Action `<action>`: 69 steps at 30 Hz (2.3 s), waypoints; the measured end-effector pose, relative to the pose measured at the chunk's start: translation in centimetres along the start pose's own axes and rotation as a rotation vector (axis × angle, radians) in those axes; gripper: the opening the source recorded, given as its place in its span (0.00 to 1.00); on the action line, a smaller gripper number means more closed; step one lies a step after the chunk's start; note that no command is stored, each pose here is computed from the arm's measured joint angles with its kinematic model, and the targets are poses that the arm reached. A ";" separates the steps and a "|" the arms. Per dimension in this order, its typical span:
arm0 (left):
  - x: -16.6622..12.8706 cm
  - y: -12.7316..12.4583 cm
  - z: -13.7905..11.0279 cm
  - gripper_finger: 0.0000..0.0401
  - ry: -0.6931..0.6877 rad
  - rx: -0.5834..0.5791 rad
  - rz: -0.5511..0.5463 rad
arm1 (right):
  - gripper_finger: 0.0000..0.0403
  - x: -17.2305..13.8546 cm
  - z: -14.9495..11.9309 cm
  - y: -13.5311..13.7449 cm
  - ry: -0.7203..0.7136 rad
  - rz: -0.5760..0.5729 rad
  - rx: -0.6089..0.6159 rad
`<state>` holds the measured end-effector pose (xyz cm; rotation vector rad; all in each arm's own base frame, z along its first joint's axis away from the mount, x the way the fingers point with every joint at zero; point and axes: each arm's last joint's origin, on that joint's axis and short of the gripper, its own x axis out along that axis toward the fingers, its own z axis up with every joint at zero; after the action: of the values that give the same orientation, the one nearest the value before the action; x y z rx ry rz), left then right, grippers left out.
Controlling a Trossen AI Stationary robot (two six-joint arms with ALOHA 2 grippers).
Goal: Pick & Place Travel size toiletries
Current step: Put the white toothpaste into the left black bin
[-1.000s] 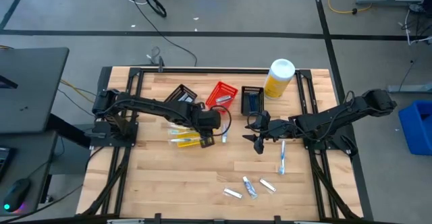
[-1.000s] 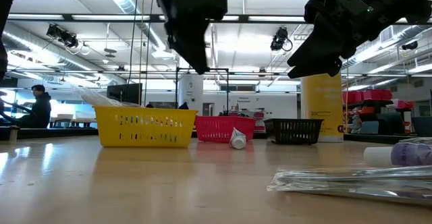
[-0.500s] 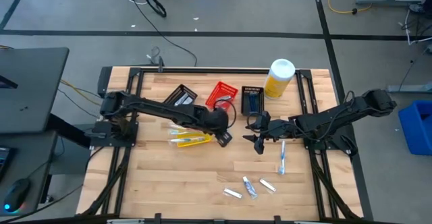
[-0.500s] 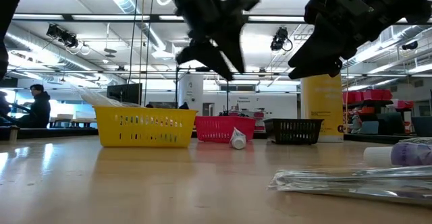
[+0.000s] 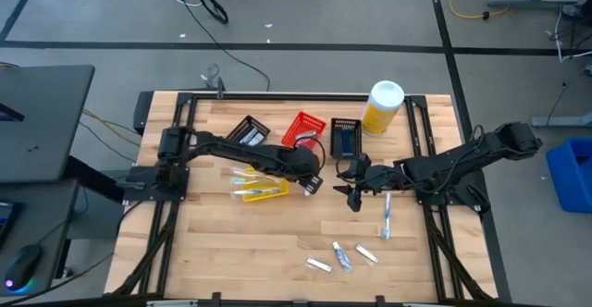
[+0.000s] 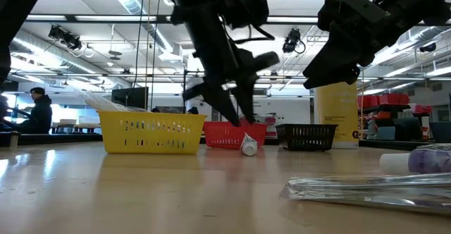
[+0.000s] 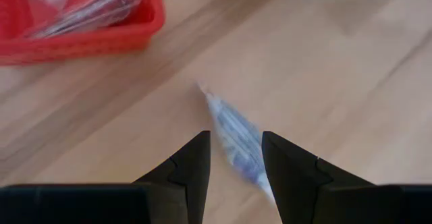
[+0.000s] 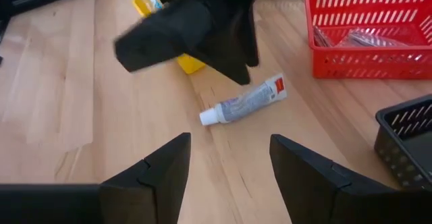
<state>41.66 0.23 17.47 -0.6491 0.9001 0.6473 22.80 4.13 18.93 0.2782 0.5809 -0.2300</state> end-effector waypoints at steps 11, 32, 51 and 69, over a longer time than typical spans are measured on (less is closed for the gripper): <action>1.6 0.3 0.1 0.35 -0.032 -0.043 0.031 | 0.50 0.0 -0.3 -0.2 0.032 -0.015 -0.012; 2.8 1.9 0.5 0.20 -0.002 -0.090 0.052 | 0.49 0.0 -0.4 -0.2 0.045 -0.020 -0.017; 2.6 1.3 0.8 0.01 -0.002 0.119 -0.033 | 0.48 0.0 -0.5 -0.2 0.048 -0.021 -0.022; -10.2 3.5 3.2 0.01 -0.140 0.290 0.082 | 0.47 -0.1 -0.8 -0.4 0.077 -0.037 -0.003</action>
<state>35.86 2.47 26.88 -0.3048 0.8719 0.6123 22.26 4.02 18.27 0.2743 0.6633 -0.2548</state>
